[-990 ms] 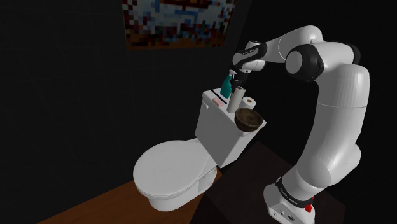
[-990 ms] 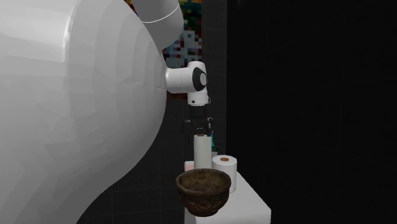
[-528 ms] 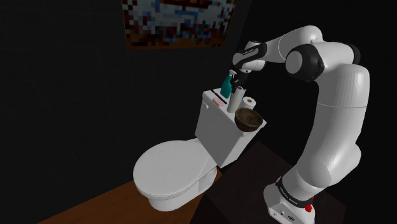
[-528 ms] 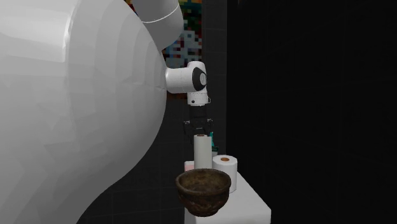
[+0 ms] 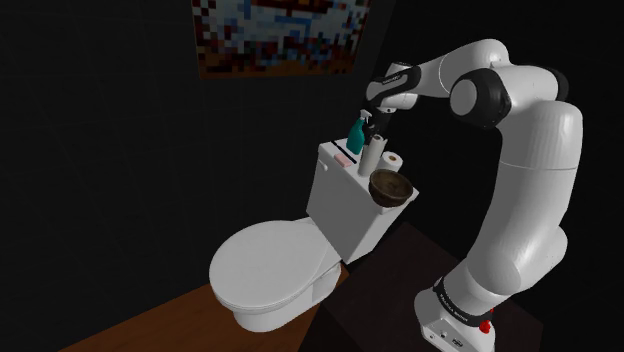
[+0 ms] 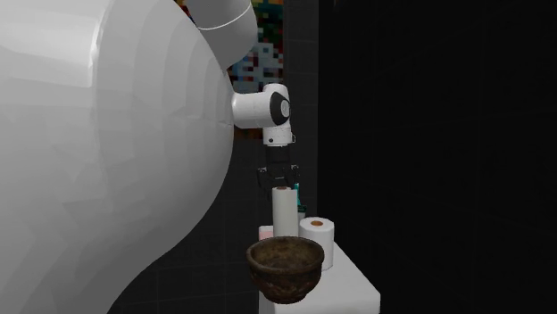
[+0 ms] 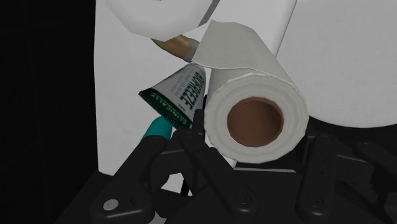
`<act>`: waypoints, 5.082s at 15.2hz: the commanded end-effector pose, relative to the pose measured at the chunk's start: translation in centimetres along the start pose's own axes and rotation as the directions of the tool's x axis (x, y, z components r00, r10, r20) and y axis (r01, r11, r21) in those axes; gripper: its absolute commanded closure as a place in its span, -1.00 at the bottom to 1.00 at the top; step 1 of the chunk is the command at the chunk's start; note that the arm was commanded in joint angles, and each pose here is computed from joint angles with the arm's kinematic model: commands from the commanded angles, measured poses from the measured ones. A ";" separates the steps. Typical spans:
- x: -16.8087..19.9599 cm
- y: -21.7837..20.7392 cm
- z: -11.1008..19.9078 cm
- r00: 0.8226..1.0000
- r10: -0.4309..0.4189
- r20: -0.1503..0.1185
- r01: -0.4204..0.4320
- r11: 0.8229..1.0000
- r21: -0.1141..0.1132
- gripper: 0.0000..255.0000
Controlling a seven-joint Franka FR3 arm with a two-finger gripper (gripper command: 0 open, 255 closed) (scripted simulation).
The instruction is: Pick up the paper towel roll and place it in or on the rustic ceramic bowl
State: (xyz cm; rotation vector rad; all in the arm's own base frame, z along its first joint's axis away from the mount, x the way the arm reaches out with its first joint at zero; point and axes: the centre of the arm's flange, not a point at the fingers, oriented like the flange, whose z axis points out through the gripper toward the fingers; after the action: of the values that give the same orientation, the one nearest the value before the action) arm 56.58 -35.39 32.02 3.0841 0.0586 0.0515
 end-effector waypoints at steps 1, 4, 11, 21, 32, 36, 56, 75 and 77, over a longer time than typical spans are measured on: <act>0.0 0.1 -0.9 1.000 0.000 0.000 0.000 1.000 0.000 1.00; 0.1 0.2 -2.5 1.000 0.000 0.000 0.000 1.000 0.000 1.00; 0.2 0.4 -6.2 1.000 0.000 0.000 0.000 1.000 0.000 1.00; 0.3 0.7 -11.4 1.000 0.000 0.000 0.000 1.000 0.000 1.00; -0.6 0.6 -17.1 1.000 0.000 0.000 0.000 1.000 0.000 1.00; -5.1 -0.8 -19.4 1.000 0.000 0.000 0.000 1.000 0.000 1.00; -16.9 -4.7 -20.1 1.000 0.000 0.000 0.000 1.000 0.000 1.00; -17.2 -5.2 -10.4 1.000 0.000 0.000 0.000 1.000 0.000 1.00; -17.2 -5.2 -10.4 1.000 0.000 0.000 0.000 1.000 0.000 1.00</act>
State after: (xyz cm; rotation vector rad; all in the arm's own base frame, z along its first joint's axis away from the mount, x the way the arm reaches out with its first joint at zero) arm 38.76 -30.27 41.68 3.0841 0.0580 0.0504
